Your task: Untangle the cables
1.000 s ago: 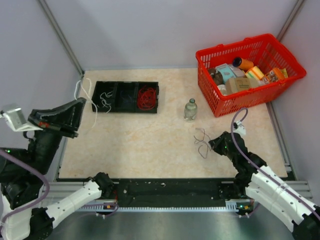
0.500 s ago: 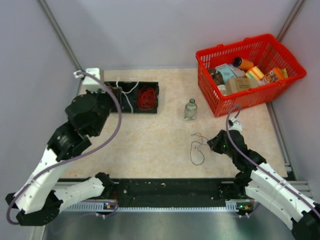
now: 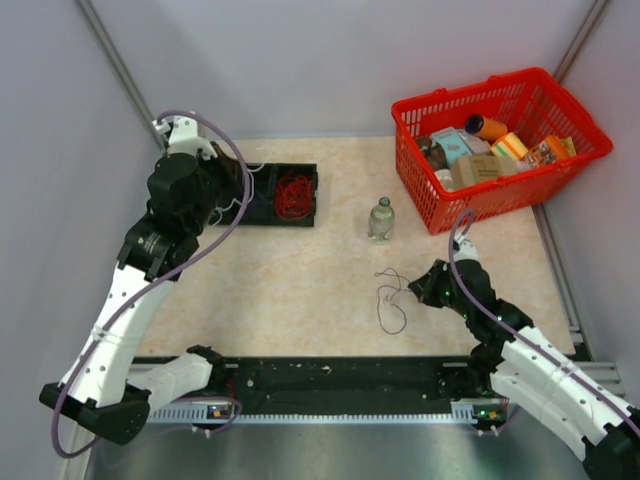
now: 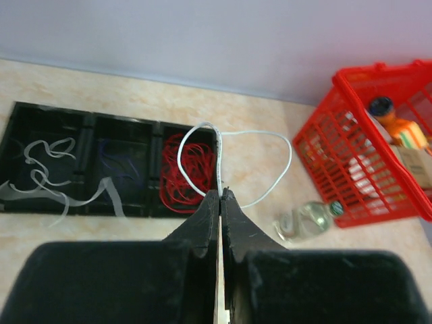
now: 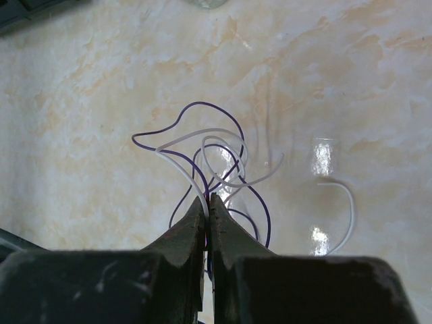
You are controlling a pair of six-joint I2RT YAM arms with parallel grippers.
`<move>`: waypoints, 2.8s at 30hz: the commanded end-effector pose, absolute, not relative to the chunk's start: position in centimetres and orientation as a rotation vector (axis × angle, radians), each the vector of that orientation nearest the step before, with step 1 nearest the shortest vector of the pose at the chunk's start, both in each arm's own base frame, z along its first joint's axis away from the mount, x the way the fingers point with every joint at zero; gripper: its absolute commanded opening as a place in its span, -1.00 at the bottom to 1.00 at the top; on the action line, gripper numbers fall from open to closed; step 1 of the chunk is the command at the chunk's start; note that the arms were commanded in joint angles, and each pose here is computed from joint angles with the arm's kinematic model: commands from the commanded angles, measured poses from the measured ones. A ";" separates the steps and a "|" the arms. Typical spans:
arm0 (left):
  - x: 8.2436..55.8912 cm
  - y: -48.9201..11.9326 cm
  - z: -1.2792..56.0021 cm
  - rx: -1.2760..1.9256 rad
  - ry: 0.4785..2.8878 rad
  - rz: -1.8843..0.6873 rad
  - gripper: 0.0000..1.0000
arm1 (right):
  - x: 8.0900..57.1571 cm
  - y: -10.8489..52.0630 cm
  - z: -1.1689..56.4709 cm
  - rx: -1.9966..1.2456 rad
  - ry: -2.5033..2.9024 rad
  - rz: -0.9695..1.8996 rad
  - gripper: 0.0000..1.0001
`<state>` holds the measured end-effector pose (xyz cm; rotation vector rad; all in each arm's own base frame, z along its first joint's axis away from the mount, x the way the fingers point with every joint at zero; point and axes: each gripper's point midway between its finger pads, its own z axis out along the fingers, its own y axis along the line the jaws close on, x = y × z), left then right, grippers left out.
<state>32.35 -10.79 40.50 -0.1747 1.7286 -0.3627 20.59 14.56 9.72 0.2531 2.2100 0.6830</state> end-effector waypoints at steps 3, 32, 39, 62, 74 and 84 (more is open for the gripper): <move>28.2 -14.9 38.5 -0.025 1.825 -0.664 -1.00 | 21.6 15.4 12.0 0.198 2.135 0.733 -1.00; 16.8 -21.0 12.1 0.222 2.590 -0.790 -0.92 | 21.6 16.5 12.2 0.182 2.150 0.786 -1.00; 14.0 -21.0 8.7 0.300 2.692 -0.701 -0.36 | 21.5 16.6 12.1 0.184 2.151 0.800 -1.00; 12.8 -22.5 2.3 0.592 2.748 0.072 0.84 | 21.0 16.5 11.5 0.188 2.160 0.808 -1.00; 13.1 -21.5 0.1 0.528 2.824 -0.058 0.01 | 20.9 16.5 11.9 0.187 2.149 0.817 -1.00; 14.5 -22.2 1.5 0.505 2.776 -0.111 -1.00 | 21.0 16.3 12.4 0.184 2.139 0.806 -1.00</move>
